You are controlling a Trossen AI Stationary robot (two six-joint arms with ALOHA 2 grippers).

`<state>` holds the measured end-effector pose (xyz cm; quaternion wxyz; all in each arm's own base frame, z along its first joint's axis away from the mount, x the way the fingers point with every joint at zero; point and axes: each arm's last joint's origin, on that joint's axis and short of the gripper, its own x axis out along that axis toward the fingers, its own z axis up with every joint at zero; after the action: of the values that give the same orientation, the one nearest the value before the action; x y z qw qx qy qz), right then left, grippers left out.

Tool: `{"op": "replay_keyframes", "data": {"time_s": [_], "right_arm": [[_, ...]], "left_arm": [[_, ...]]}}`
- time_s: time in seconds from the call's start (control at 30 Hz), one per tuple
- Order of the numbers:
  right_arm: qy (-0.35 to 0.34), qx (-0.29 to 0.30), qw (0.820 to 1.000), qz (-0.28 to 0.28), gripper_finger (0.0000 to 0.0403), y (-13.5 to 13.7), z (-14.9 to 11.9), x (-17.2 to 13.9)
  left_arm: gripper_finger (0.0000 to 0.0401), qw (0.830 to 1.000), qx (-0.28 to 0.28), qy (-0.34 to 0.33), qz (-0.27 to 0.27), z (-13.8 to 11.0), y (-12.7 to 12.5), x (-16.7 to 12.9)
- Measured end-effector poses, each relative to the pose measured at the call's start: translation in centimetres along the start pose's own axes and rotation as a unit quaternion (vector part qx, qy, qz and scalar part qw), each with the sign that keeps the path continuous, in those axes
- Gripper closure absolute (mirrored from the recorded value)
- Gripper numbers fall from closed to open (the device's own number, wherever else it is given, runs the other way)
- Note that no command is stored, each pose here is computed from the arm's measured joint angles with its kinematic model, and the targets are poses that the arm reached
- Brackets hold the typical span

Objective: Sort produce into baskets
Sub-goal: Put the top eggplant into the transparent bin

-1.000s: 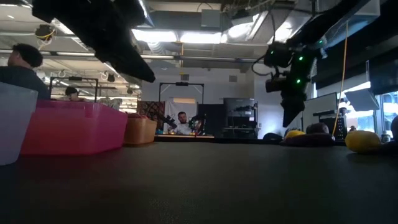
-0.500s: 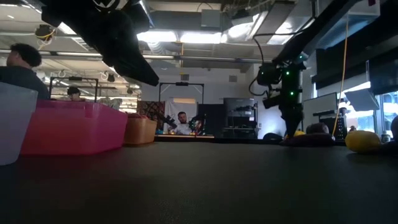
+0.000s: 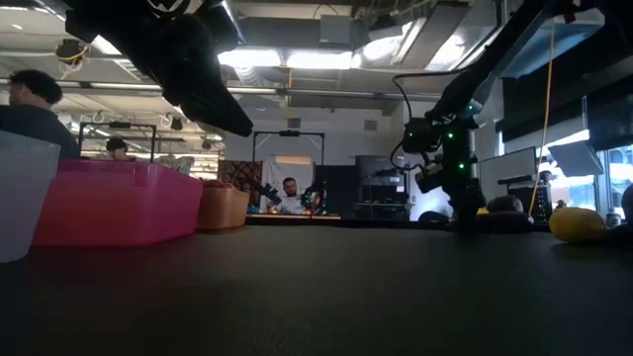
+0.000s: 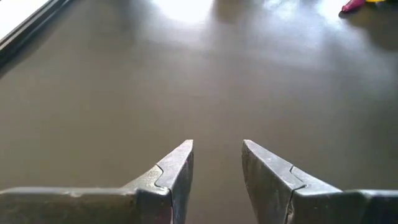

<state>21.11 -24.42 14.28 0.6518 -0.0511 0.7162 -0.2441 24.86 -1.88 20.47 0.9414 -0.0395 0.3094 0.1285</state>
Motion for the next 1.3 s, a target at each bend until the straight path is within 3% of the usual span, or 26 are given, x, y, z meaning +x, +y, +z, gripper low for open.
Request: {"op": "replay_keyframes", "data": {"time_s": [0.27,0.53,0.83,1.13,1.3], "right_arm": [[-0.003,-0.004,1.0,-0.003,0.0388,0.0,0.1,0.0],[-0.023,0.002,1.0,0.008,0.0385,0.1,0.0,-1.0],[-0.141,0.008,0.99,0.019,0.0397,1.9,0.9,-6.9],[-0.28,-0.002,0.957,0.077,0.0398,5.9,2.1,-12.6],[-0.346,-0.015,0.934,0.093,0.0396,8.1,3.4,-14.5]], "left_arm": [[0.027,1.0,-0.002,0.0,0.0,0.0,0.0,0.0],[0.027,1.0,-0.003,0.0,0.0,0.0,0.0,0.0],[0.0264,1.0,-0.011,-0.029,-0.005,0.6,-0.1,0.0],[0.0154,0.997,-0.027,-0.066,0.005,1.3,0.0,0.0],[0.0092,0.991,-0.052,-0.108,0.058,1.9,0.2,0.0]]}}
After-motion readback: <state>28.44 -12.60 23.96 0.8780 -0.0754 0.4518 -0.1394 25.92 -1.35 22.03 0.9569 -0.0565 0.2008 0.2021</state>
